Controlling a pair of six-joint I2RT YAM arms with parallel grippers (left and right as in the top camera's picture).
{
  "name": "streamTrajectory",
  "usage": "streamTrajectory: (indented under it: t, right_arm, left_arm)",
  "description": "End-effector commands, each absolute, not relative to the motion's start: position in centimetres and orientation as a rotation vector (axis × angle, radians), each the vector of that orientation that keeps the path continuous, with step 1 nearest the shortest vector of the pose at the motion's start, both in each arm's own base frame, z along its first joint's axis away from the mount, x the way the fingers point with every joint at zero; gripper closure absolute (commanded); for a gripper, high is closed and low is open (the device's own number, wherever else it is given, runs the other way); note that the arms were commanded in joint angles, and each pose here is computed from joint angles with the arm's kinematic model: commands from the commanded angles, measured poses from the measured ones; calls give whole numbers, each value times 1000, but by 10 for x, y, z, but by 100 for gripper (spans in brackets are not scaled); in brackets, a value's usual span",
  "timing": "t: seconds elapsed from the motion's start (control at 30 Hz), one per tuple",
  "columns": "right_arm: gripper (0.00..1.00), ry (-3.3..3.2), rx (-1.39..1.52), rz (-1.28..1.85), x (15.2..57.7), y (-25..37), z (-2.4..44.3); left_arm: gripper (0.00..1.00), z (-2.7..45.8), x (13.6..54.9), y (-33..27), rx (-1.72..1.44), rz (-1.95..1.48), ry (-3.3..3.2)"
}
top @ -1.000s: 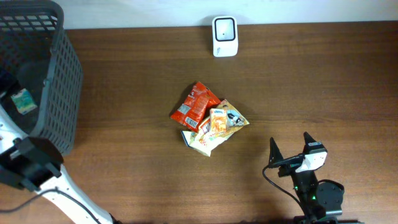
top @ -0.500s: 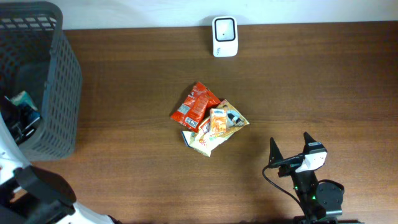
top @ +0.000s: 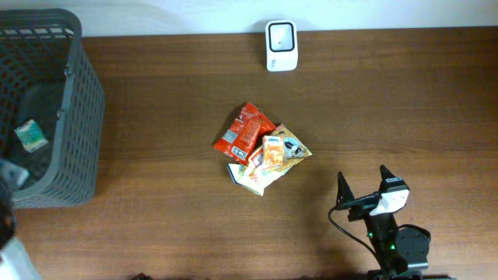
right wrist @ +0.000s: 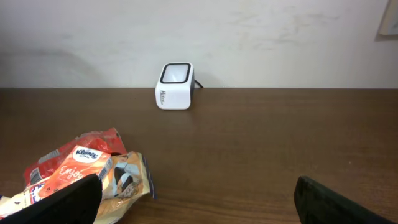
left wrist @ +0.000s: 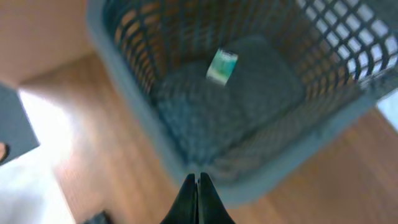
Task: Scan the item barcode
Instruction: 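Reach into the basket and grasp the green-white tissue pack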
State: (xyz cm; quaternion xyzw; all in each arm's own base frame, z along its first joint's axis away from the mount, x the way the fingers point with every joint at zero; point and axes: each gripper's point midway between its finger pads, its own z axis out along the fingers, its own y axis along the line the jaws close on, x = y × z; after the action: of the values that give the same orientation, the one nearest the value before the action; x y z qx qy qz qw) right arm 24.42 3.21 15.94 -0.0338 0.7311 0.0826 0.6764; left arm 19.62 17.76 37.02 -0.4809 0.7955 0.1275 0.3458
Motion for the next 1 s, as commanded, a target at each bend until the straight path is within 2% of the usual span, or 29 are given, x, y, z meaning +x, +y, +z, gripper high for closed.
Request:
streamTrajectory:
  t: [0.0,0.13,0.27,0.47,0.63,0.77,0.87,0.97]
  right_arm:
    - [2,1648,-89,187,244,34,156]
    - [2,1648,-89,187,244,34,156]
    - [1,1648,-88,187,244,34,156]
    - [2,1648,-89,187,244,34,156]
    - [2,1648,-88,187,244,34,156]
    - [2,1648,-89,188,244,34,156]
    - [2,1648,-89,187,244,34,156]
    - [2,1648,-89,187,244,34,156]
  left_arm:
    - [100,336,235,213,-1316,372,2127]
    - [100,279,252,239,-1410,462,2307]
    - [100,267,221,238,-1545,605,2362]
    - [100,259,183,230,-1677,638,2436]
    - [100,246,141,228,-1951,556,2365]
    - [100,255,115,211,-2028,521,2237]
    - [100,277,116,195,-1952,411,2124]
    - [100,304,136,181,-1807,226,1980]
